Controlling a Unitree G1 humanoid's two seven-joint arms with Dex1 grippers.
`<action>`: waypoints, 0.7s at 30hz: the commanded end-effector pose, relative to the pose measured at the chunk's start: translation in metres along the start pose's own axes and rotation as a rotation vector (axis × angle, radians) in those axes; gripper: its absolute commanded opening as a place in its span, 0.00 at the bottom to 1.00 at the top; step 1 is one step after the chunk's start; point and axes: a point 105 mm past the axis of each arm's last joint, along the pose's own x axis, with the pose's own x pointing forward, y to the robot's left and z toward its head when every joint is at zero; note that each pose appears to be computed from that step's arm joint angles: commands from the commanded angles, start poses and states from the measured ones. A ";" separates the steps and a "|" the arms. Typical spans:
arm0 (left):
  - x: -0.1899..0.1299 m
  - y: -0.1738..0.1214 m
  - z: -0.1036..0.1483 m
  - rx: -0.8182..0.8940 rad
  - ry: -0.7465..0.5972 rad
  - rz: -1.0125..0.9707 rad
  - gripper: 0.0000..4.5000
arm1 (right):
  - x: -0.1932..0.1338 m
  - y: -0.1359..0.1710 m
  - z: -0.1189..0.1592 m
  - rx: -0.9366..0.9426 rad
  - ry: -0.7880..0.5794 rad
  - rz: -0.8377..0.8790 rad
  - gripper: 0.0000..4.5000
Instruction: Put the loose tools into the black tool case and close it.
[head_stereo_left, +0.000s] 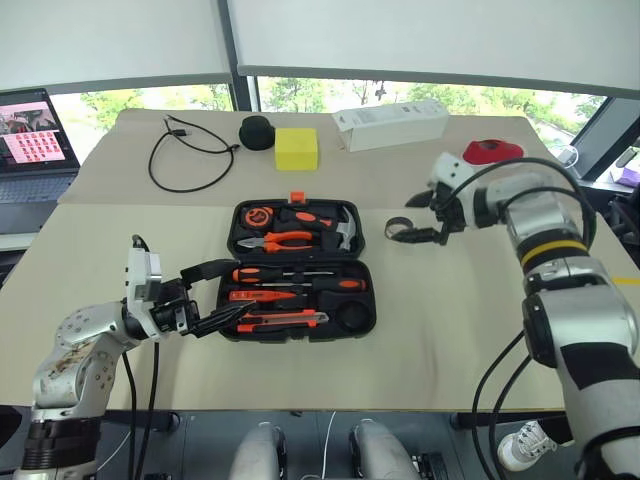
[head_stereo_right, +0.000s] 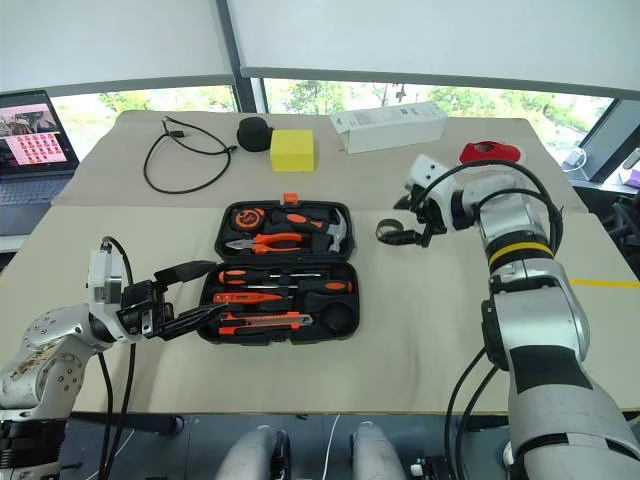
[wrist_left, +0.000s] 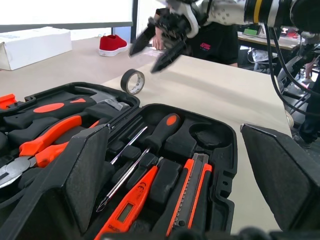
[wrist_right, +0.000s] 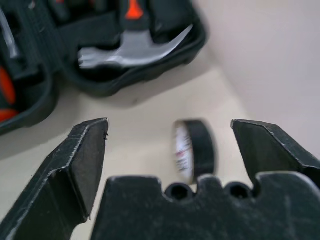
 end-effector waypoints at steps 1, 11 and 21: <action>0.003 0.000 0.006 0.035 -0.023 -0.010 1.00 | 0.009 -0.001 0.001 0.000 0.027 -0.024 0.99; 0.001 0.001 0.005 0.038 -0.026 0.004 1.00 | 0.027 0.018 -0.014 0.044 0.096 0.061 0.99; -0.002 0.001 0.003 0.040 -0.025 0.020 1.00 | 0.020 0.030 -0.021 0.037 0.144 0.195 0.99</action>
